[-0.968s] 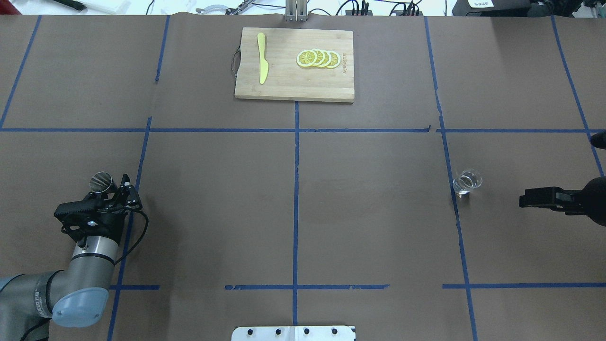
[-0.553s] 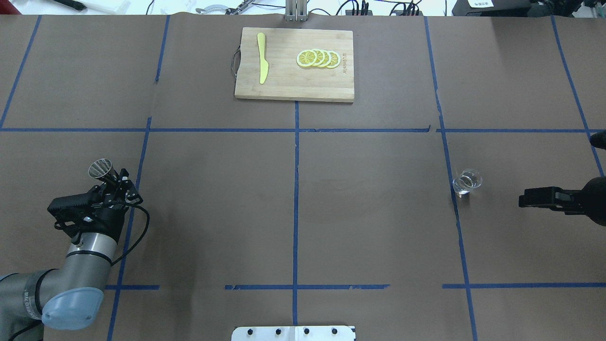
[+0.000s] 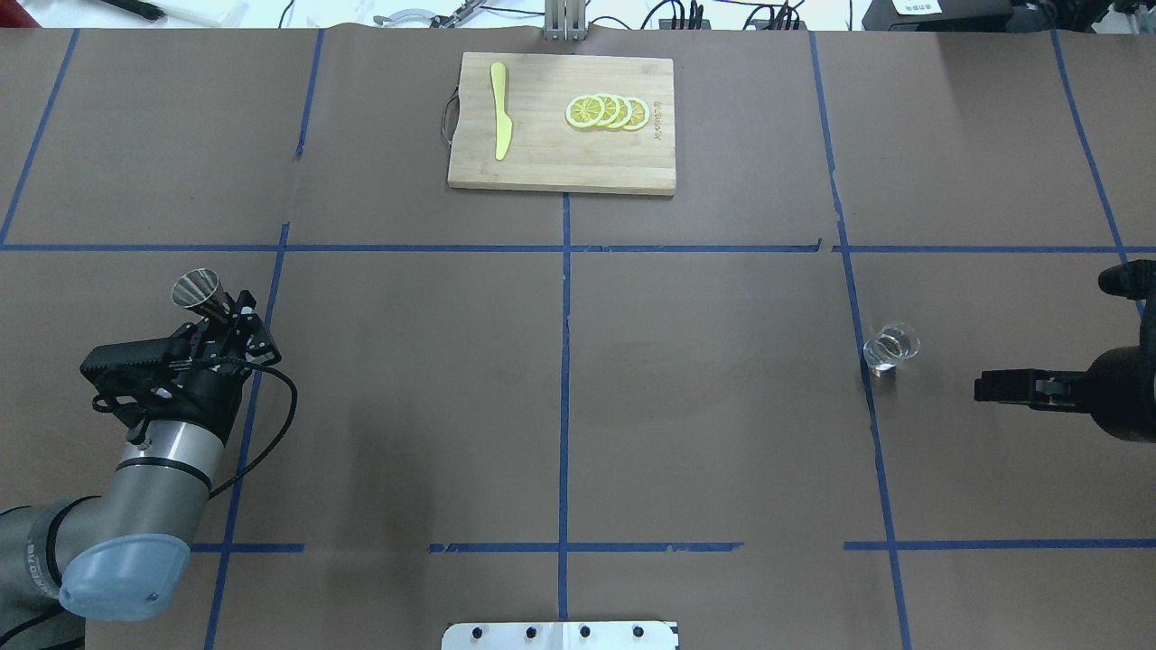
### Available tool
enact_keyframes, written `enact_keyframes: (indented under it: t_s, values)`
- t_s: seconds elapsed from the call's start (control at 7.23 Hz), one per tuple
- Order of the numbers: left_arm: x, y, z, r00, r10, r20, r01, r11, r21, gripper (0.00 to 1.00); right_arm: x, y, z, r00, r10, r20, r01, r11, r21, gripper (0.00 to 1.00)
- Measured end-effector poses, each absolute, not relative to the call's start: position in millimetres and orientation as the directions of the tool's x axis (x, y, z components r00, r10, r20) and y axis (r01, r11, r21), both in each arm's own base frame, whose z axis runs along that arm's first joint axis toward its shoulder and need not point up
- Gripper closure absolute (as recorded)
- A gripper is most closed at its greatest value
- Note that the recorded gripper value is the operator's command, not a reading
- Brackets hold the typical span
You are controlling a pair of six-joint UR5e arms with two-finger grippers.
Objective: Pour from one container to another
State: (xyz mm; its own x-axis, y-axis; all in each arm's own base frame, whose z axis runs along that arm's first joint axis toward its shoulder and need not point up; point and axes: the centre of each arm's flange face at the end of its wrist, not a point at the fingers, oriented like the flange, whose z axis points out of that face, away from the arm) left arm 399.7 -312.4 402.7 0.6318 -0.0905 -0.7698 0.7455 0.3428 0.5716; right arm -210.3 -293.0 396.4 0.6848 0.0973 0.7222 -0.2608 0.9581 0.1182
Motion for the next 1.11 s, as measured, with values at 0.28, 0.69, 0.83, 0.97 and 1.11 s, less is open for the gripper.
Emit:
enact_keyframes:
  t_s: [0.28, 0.69, 0.83, 0.97, 1.11]
  values:
    - [398.1, -318.1, 381.8, 0.607, -0.044, -0.794, 0.757, 0.338, 0.560, 1.00, -237.9, -281.0, 397.2, 0.728, 0.043, 0.685, -0.273, 0.933, 0.232, 0.00]
    - [413.6, -319.6, 357.6, 0.616, 0.031, -0.787, 0.723, 0.375, 0.580, 1.00, -258.4, -272.2, 393.9, 0.745, -0.016, 0.667, -0.302, 0.883, 0.359, 0.00]
    - [423.4, -321.1, 346.9, 0.618, 0.064, -0.783, 0.710, 0.380, 0.592, 1.00, -262.5, -271.1, 395.3, 0.749, -0.025, 0.663, -0.308, 0.872, 0.381, 0.00]
    - [431.6, -321.5, 337.1, 0.609, 0.109, -0.786, 0.702, 0.387, 0.597, 1.00, -266.0, -271.4, 396.1, 0.751, -0.029, 0.660, -0.314, 0.863, 0.396, 0.00]
    - [437.0, -321.2, 326.9, 0.605, 0.163, -0.780, 0.686, 0.391, 0.614, 1.00, -269.5, -273.6, 395.8, 0.752, -0.030, 0.658, -0.325, 0.852, 0.410, 0.00]
